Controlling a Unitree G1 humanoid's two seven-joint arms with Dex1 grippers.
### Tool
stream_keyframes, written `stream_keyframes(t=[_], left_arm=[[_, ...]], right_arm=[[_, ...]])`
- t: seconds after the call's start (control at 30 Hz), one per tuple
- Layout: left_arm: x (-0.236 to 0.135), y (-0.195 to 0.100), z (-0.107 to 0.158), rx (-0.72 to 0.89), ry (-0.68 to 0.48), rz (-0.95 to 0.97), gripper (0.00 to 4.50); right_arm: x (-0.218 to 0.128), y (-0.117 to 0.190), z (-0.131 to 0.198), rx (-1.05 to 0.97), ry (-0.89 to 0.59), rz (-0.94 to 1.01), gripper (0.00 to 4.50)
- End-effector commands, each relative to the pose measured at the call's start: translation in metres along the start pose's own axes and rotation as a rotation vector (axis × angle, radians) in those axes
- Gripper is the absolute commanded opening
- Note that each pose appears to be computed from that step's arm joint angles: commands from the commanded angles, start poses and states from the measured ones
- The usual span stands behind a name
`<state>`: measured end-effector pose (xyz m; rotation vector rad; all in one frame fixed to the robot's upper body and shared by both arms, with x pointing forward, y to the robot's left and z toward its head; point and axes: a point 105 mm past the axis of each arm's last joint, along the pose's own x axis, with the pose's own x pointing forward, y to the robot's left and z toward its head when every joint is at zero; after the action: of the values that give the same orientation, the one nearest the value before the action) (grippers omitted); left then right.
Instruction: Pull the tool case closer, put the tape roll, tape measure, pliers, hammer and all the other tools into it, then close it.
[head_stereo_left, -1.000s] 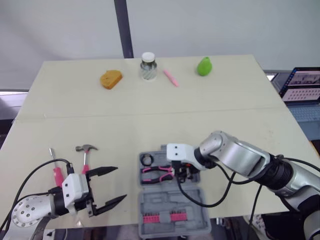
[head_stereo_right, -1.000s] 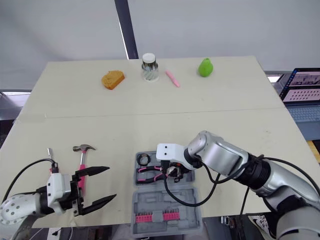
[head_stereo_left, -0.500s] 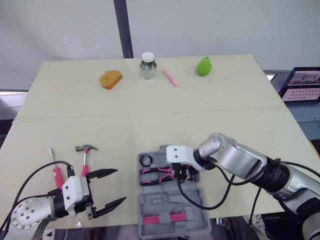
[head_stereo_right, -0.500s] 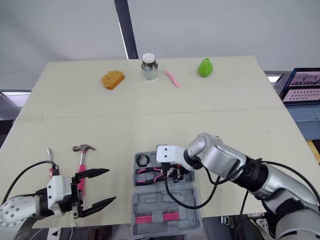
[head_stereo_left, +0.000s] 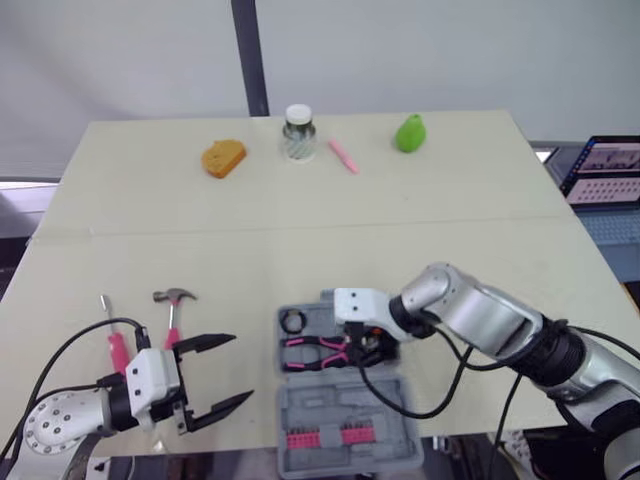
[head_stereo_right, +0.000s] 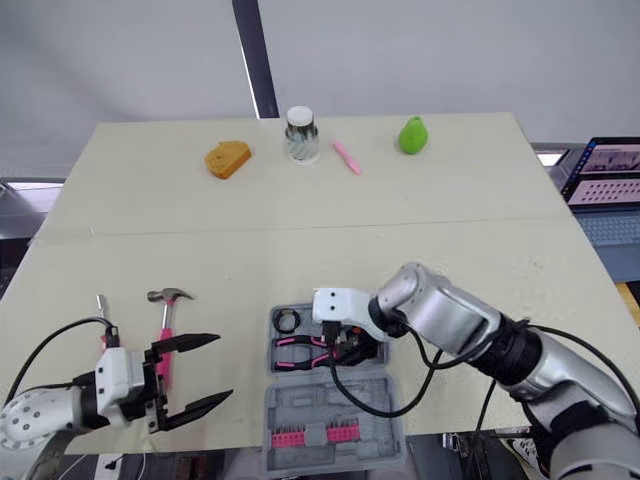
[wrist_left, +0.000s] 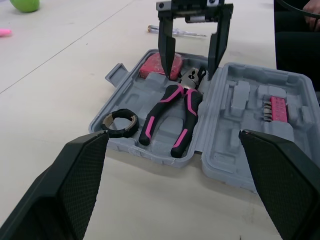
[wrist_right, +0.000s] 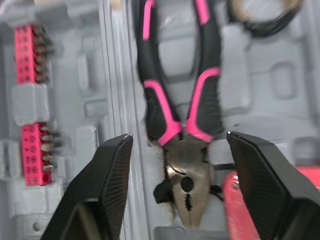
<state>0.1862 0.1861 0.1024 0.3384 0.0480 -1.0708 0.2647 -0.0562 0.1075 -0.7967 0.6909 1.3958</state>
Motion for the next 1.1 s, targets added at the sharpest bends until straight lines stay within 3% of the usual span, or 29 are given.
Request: stream_keyframes(t=[0.03, 0.13, 0.2, 0.4, 0.5, 0.7, 1.1], left_arm=[[0.002, -0.001, 0.004, 0.02, -0.016, -0.007, 4.5], [0.004, -0.001, 0.004, 0.021, -0.021, -0.008, 4.5], [0.006, -0.001, 0.004, 0.021, -0.025, -0.009, 4.5], [0.008, -0.002, 0.005, 0.023, -0.034, -0.01, 4.5], [0.008, -0.001, 0.006, 0.025, -0.036, -0.009, 4.5], [0.007, -0.001, 0.005, 0.026, -0.035, -0.012, 4.5], [0.004, -0.001, 0.004, 0.025, -0.026, -0.01, 4.5]], right_arm=[[-0.014, 0.002, 0.015, -0.009, -0.084, 0.005, 3.26], [-0.018, -0.003, 0.02, 0.019, -0.192, -0.033, 3.26], [-0.017, -0.004, 0.02, 0.043, -0.289, -0.049, 2.74], [-0.013, 0.002, 0.019, 0.062, -0.503, -0.064, 0.04], [-0.01, 0.004, 0.015, 0.059, -0.574, -0.082, 0.04], [0.012, -0.001, -0.011, 0.078, -0.526, -0.116, 0.04], [0.028, -0.001, -0.023, 0.094, -0.549, -0.114, 0.04]])
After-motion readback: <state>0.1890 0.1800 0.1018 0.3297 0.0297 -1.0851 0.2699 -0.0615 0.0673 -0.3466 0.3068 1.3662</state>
